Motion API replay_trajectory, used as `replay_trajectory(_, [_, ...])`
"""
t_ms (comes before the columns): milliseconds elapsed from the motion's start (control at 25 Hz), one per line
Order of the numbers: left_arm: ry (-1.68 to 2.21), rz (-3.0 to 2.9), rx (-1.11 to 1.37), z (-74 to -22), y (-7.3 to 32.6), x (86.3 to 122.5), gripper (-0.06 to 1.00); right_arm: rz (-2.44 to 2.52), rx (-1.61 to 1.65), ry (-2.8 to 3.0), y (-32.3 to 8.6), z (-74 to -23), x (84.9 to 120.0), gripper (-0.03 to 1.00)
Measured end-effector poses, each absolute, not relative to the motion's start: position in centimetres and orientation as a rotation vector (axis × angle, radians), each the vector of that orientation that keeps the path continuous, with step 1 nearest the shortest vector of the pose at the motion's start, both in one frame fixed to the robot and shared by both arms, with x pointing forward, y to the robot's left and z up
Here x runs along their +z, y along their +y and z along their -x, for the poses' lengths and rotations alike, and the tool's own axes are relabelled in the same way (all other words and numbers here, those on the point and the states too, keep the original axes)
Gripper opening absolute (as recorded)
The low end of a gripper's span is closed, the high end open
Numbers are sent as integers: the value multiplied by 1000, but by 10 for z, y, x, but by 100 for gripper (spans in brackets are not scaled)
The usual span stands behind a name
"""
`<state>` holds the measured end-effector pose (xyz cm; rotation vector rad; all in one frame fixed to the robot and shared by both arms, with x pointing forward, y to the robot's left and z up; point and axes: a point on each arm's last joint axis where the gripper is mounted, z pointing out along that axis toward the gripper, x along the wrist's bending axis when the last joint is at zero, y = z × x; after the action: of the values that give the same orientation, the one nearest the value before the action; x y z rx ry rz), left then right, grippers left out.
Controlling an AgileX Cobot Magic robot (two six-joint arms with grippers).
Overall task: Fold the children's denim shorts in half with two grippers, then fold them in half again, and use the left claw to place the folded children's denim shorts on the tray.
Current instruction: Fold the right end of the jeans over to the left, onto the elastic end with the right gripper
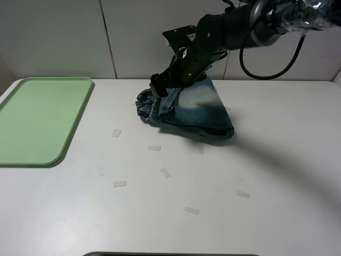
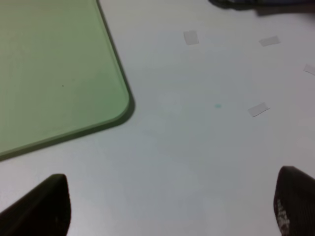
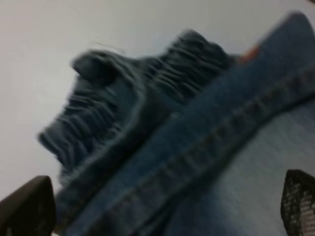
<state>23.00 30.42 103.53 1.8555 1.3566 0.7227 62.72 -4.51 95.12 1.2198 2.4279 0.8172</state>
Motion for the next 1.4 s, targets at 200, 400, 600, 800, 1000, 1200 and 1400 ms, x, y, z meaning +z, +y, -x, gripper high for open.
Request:
replay_trajectory(200, [1357, -1856, 723, -230, 304, 1035, 82, -1420, 810, 2344, -63, -637, 952, 69])
replay_trajectory(400, [1357, -1856, 723, -230, 304, 1035, 82, -1699, 856, 2278, -72, -644, 936, 69])
replay_trajectory(600, [1357, -1856, 723, -230, 304, 1035, 82, -1842, 899, 2238, -68, -647, 916, 69])
replay_trajectory(800, [1357, -1856, 723, -230, 304, 1035, 82, -1873, 903, 2228, -66, -647, 907, 69])
replay_trajectory(1000, [1357, -1856, 723, -230, 304, 1035, 82, -1866, 950, 2225, -54, -643, 908, 69])
replay_trajectory(1200, [1357, -1856, 723, -230, 304, 1035, 82, -1868, 1023, 2204, -38, -637, 910, 69])
replay_trajectory(1400, [1357, -1856, 723, -230, 304, 1035, 82, -1850, 1057, 2201, -29, -633, 911, 69])
